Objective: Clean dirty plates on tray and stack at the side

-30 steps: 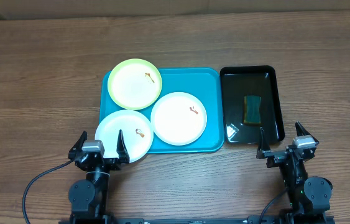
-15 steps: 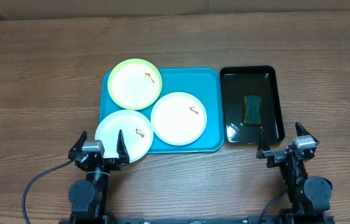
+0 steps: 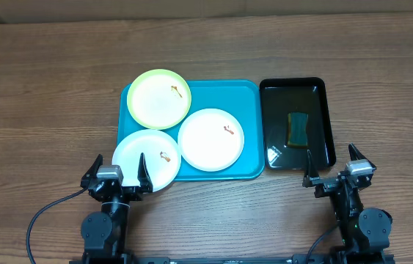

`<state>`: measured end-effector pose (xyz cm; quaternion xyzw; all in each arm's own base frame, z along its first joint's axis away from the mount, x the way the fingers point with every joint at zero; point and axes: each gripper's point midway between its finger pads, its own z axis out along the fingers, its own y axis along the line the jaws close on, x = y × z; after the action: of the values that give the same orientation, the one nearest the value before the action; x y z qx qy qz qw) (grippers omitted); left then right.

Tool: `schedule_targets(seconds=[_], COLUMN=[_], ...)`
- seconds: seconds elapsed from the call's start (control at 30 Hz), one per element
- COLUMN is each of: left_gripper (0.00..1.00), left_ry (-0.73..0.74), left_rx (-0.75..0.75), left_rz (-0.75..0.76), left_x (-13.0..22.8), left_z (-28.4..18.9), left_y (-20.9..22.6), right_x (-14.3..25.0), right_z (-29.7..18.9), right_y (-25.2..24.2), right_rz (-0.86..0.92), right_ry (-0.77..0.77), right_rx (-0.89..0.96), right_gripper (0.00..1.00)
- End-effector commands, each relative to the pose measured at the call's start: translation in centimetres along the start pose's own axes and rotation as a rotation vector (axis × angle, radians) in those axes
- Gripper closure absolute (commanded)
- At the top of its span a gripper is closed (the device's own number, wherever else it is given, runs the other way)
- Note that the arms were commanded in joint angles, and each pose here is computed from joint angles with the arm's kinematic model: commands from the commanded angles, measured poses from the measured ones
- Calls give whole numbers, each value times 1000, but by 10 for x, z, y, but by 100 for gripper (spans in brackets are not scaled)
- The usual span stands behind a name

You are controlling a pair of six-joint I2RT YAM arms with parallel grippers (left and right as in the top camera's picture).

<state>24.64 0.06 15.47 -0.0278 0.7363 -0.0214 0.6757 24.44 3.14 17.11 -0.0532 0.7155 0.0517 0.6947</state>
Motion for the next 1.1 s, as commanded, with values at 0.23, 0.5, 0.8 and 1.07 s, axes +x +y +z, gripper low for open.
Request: schedule_targets(seconds=[0.23,0.5,0.8,1.07], left_gripper=[0,0,0,0], left_ry=[-6,-94,55,637], left_rx=[28,165,289,357], left_rz=[3,-19,-182,-234], left_x=[-1,-32,-124,-153], left_z=[0,-7,-46,-24], left_y=[-4,-29,-58,-85], right_x=[1,1,1,1], right_z=[0,0,0,0], right_y=[1,1,1,1], right_rz=[-4,-4,-4,-4], right_ry=[-8,-8,-8,-8], right_rx=[-5,-5,-5,-5], right_gripper=[0,0,0,0])
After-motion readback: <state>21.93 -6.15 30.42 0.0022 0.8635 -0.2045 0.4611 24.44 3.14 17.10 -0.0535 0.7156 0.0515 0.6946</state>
